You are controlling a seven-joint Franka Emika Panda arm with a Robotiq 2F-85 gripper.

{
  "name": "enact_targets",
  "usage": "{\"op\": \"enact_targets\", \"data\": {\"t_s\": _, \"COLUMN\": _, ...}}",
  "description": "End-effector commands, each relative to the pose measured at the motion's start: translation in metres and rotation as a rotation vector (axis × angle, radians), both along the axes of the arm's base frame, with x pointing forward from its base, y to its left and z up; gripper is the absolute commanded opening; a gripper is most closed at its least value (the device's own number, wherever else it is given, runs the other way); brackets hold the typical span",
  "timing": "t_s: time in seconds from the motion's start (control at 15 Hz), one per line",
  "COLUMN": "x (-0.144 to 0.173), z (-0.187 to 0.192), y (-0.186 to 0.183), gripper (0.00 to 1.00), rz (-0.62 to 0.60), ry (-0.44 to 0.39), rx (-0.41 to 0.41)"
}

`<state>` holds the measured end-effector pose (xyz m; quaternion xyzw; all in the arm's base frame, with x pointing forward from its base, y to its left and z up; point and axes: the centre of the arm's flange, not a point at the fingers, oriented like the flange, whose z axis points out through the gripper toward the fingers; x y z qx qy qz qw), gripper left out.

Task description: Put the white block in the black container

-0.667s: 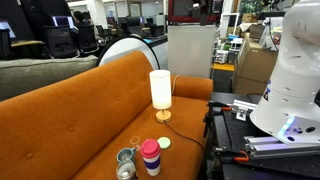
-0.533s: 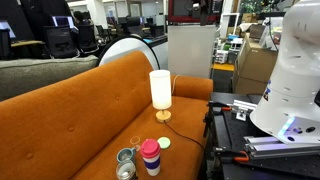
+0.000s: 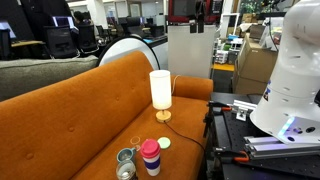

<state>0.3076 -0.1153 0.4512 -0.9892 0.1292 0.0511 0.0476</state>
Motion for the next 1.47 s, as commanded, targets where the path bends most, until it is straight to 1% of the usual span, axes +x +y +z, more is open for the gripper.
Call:
{"op": "enact_targets", "data": {"t_s": 0.0, "x": 0.021, "z": -0.016, "y": 0.014, "gripper": 1.00, "rz": -0.010, "ry": 0.026, "rx": -0.106}}
{"op": "enact_targets", "data": {"t_s": 0.07, "x": 0.010, "z": -0.011, "y": 0.012, "gripper": 1.00, "rz": 0.006, "ry": 0.016, "rx": -0.050}}
{"op": "enact_targets", "data": {"t_s": 0.2, "x": 0.018, "z": -0.017, "y": 0.018, "gripper": 1.00, "rz": 0.002, "ry": 0.025, "rx": -0.078}}
{"op": "enact_targets", "data": {"t_s": 0.67, "x": 0.018, "z": -0.017, "y": 0.017, "gripper": 1.00, "rz": -0.003, "ry": 0.026, "rx": -0.080}}
{"op": "enact_targets", "data": {"t_s": 0.73, "x": 0.024, "z": -0.019, "y": 0.022, "gripper": 1.00, "rz": -0.043, "ry": 0.025, "rx": -0.080}}
{"op": "enact_targets", "data": {"t_s": 0.8, "x": 0.029, "z": -0.021, "y": 0.026, "gripper": 1.00, "rz": -0.084, "ry": 0.024, "rx": -0.063}}
{"op": "enact_targets", "data": {"t_s": 0.93, "x": 0.043, "z": -0.034, "y": 0.042, "gripper": 1.00, "rz": -0.192, "ry": 0.003, "rx": -0.031}}
{"op": "enact_targets", "data": {"t_s": 1.07, "x": 0.056, "z": -0.050, "y": 0.055, "gripper": 1.00, "rz": -0.259, "ry": 0.000, "rx": -0.019}}
{"op": "enact_targets", "data": {"t_s": 1.2, "x": 0.067, "z": -0.071, "y": 0.062, "gripper": 1.00, "rz": -0.314, "ry": -0.014, "rx": -0.087}}
{"op": "enact_targets", "data": {"t_s": 1.33, "x": 0.079, "z": -0.092, "y": 0.068, "gripper": 1.00, "rz": -0.338, "ry": -0.015, "rx": -0.110}}
{"op": "enact_targets", "data": {"t_s": 1.4, "x": 0.083, "z": -0.104, "y": 0.070, "gripper": 1.00, "rz": -0.324, "ry": 0.016, "rx": -0.116}}
